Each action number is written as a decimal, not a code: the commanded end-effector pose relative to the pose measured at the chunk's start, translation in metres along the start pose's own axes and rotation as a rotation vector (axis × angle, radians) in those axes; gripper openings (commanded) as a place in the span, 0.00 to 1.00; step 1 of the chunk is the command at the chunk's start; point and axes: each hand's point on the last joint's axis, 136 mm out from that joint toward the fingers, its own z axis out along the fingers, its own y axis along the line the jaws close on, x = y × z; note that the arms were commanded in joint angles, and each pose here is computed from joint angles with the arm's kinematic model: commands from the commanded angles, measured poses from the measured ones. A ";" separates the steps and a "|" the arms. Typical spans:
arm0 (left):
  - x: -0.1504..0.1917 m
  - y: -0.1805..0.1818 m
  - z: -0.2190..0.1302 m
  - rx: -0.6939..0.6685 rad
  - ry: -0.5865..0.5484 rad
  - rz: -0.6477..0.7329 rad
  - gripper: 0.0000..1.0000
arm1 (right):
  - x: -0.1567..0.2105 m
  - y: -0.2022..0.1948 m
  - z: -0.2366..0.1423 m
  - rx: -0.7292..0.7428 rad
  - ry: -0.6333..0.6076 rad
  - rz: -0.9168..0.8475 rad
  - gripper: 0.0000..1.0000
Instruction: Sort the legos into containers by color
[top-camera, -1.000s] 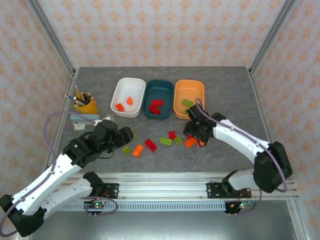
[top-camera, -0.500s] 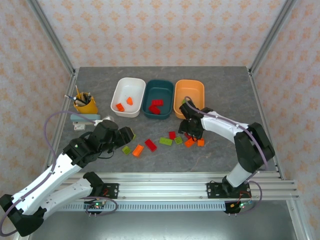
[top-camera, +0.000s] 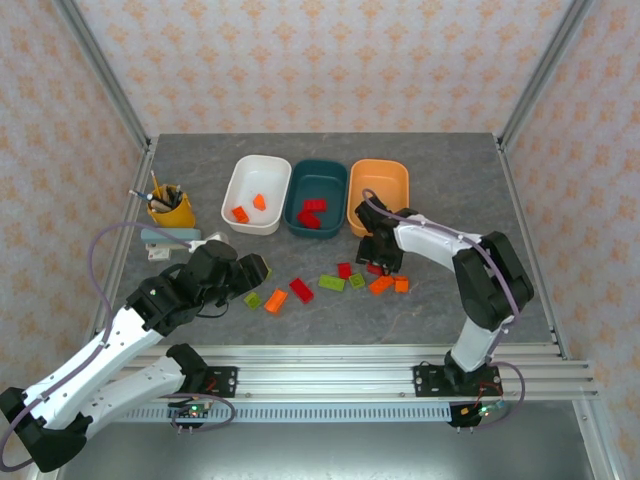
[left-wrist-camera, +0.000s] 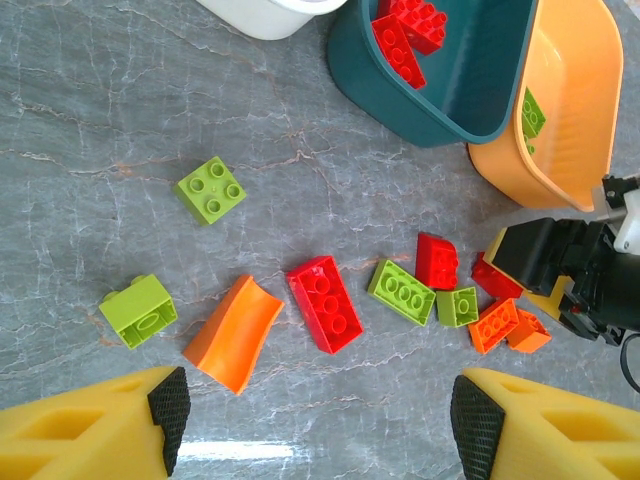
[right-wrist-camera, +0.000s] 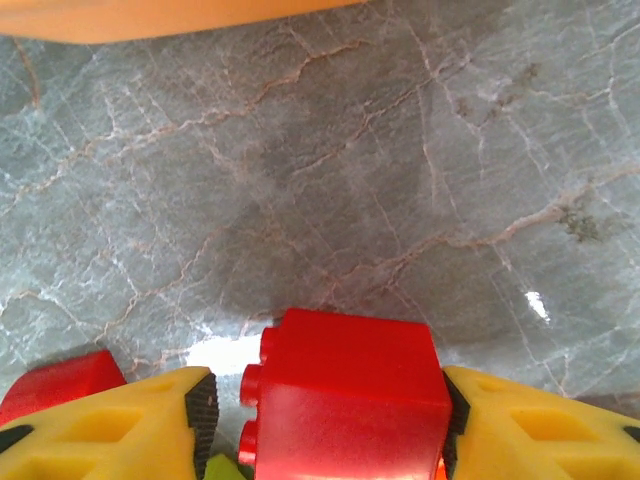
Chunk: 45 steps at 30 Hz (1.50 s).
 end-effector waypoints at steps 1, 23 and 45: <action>0.000 0.005 0.000 -0.019 -0.009 0.001 0.72 | -0.002 -0.006 0.001 0.042 0.004 -0.005 0.58; -0.059 -0.033 -0.042 0.021 -0.229 0.019 0.72 | -0.080 0.116 -0.088 -0.076 -0.273 -0.240 0.36; -0.067 -0.057 -0.037 0.041 -0.225 0.035 0.73 | -0.125 0.148 -0.002 0.127 -0.210 -0.165 0.38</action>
